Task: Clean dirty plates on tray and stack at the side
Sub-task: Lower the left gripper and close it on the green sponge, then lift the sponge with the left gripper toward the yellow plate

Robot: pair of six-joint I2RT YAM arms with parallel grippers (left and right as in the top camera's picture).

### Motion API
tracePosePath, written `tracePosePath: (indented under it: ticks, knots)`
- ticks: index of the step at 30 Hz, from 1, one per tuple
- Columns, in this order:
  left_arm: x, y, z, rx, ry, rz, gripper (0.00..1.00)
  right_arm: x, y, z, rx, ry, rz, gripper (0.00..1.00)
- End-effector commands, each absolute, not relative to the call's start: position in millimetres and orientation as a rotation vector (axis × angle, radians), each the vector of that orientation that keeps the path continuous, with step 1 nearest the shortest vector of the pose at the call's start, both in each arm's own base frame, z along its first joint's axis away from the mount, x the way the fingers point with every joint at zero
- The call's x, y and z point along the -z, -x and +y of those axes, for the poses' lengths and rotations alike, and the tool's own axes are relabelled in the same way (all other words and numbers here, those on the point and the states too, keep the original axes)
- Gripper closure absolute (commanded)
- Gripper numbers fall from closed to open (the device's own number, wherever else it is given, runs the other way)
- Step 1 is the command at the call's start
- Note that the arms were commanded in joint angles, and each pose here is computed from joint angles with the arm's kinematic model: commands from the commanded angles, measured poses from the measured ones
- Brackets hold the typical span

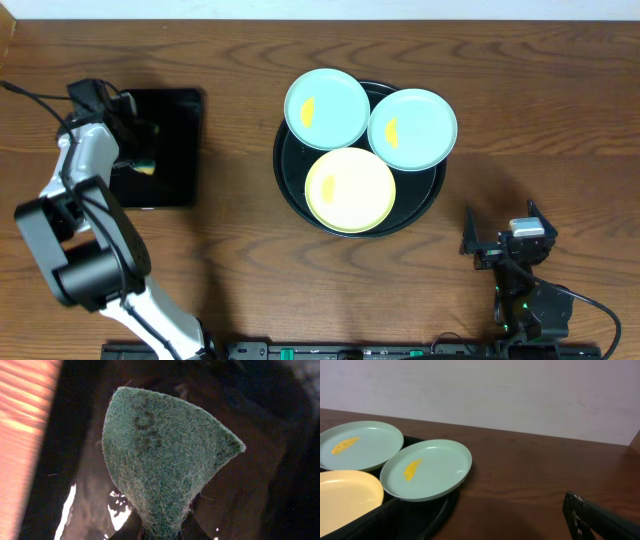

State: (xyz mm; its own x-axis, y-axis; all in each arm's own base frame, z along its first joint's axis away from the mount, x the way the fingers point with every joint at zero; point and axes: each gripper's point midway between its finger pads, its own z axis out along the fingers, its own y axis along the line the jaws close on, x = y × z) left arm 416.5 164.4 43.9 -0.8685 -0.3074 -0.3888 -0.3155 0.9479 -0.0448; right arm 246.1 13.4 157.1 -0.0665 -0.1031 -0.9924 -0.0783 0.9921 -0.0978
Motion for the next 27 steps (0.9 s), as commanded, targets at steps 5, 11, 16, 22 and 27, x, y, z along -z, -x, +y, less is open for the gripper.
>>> tracePosePath:
  ticks: [5, 11, 16, 22, 27]
  knots:
    - [-94, -425, 146, 0.126, 0.46, 2.569, 0.92, -156, -246, 13, 0.024, 0.141, 1.642, 0.01]
    - [-82, -421, 138, 0.194, 0.463, 2.609, 0.92, -156, -246, 13, 0.024, 0.142, 1.641, 0.01]
    - [-48, -418, 137, 0.211, 0.491, 2.678, 0.93, -156, -246, 13, 0.024, 0.141, 1.642, 0.01]
    - [-34, -414, 145, 0.157, 0.516, 2.717, 0.93, -156, -246, 13, 0.024, 0.141, 1.642, 0.01]
    - [-85, -424, 149, 0.113, 0.477, 2.596, 0.93, -156, -246, 13, 0.024, 0.141, 1.642, 0.01]
